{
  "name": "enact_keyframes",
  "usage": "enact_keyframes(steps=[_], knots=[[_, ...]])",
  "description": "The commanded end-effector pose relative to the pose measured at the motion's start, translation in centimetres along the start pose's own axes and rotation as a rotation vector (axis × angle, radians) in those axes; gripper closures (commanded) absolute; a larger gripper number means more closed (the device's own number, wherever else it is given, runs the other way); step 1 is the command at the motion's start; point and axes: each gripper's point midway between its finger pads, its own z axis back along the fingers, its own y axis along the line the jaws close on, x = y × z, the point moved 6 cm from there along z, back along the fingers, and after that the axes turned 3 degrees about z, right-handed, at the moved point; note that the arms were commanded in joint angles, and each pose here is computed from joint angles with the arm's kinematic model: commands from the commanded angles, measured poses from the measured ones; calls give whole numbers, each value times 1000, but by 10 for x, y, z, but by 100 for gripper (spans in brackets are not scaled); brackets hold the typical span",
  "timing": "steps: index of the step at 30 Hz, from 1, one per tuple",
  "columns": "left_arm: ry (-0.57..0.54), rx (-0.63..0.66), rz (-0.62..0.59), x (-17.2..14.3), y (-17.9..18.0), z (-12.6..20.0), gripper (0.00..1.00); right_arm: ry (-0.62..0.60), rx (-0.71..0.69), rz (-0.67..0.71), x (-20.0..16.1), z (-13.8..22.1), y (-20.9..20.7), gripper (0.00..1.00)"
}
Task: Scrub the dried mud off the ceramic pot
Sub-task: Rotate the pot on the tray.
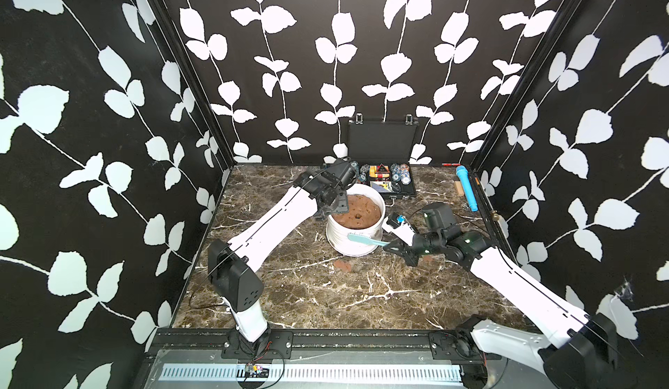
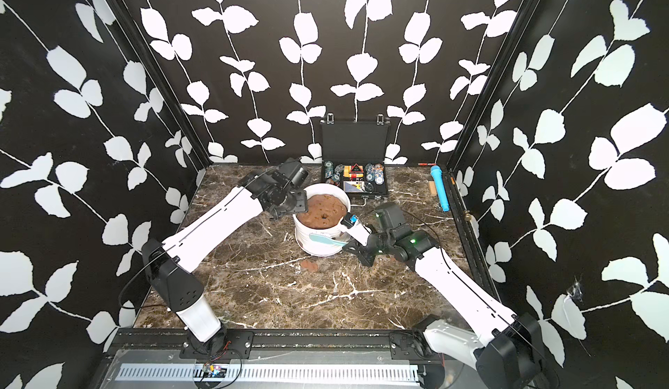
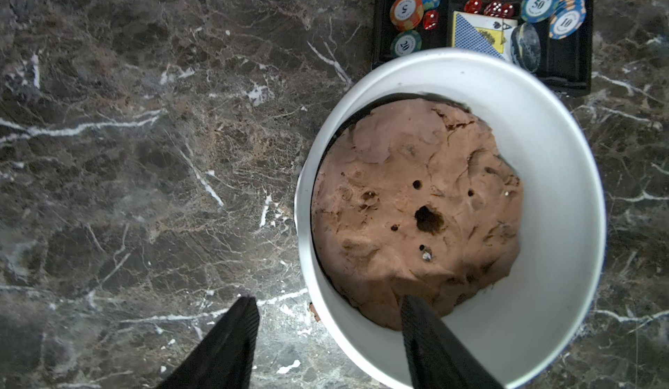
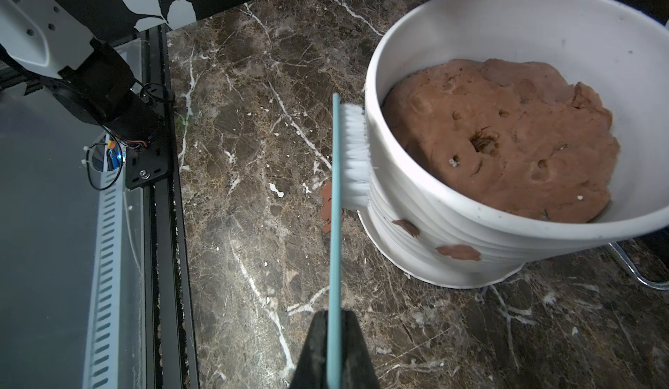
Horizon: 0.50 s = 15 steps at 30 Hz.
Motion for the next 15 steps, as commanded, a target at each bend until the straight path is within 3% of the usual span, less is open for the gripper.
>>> enact_keyframes(steps=[1,10,15], knots=[[20,79,82,-12,5,-11,35,-34,-8,20,5,8,3,100],[77,104,92,-32,5,-31,44,-42,-5,24,4,11,6,100],[88,73,101,-34,0,-36,54,-37,-7,21,3,12,6,100]])
